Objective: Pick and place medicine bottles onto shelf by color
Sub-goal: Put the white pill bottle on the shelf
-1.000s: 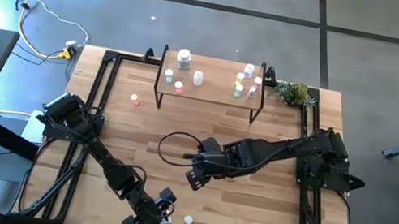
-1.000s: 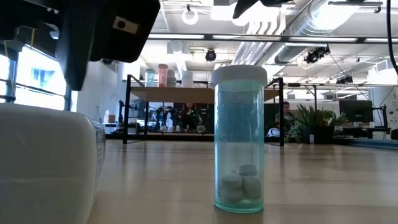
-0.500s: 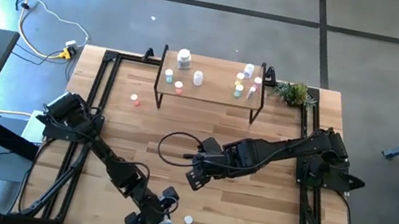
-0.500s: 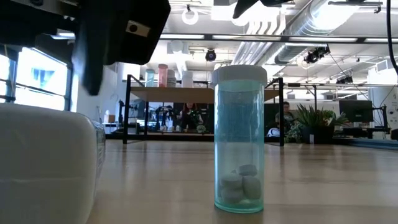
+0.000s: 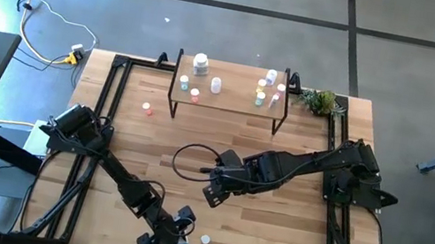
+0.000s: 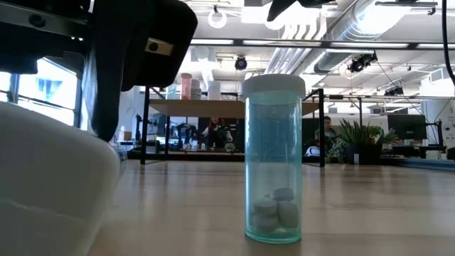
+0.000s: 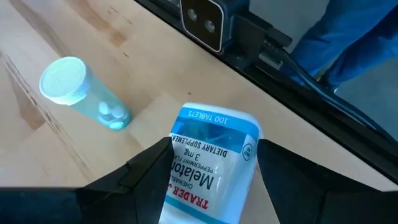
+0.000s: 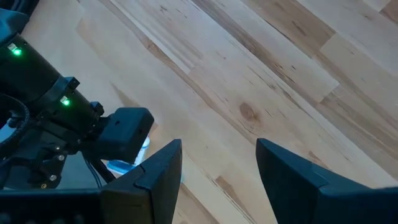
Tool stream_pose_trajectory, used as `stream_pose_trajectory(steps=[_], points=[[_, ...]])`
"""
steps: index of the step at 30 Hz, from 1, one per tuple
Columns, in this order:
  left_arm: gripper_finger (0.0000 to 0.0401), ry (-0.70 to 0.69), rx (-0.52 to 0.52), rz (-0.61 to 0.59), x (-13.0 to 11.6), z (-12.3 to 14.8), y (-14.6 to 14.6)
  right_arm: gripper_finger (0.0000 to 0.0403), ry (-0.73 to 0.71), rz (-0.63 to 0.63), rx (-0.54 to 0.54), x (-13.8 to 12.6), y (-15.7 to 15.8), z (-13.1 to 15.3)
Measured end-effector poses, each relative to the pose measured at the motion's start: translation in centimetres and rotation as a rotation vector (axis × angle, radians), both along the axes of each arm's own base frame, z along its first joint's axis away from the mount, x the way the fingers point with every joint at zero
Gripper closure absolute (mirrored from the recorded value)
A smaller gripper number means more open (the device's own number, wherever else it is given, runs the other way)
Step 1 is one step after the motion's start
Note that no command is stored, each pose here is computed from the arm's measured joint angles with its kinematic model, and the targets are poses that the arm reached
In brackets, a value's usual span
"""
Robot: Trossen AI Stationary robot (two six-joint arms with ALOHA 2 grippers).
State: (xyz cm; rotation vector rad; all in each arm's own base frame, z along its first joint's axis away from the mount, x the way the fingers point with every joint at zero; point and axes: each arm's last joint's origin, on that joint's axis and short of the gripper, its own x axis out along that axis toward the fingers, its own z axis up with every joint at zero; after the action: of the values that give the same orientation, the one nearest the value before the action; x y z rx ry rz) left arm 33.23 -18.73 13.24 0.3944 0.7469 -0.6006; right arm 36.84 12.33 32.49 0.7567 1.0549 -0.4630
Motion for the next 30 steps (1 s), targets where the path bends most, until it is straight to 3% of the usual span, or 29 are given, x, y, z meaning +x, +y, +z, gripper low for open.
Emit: stream_pose_trajectory(steps=[9, 16, 30], points=[[0.0176, 0.004, 0.103, 0.111, 0.5, -0.3, 1.8, 0.0206, 0.001, 0.003, 0.003, 0.0, 0.1, 0.0], [0.0176, 0.045, 0.182, 0.120, 0.8, -0.6, 3.5, 0.0206, 0.001, 0.003, 0.003, 0.0, 0.1, 0.0], [0.0176, 0.039, 0.198, 0.290, 2.9, -0.7, 9.4, 0.0206, -0.003, -0.049, -0.011, 0.5, -1.7, 0.0]])
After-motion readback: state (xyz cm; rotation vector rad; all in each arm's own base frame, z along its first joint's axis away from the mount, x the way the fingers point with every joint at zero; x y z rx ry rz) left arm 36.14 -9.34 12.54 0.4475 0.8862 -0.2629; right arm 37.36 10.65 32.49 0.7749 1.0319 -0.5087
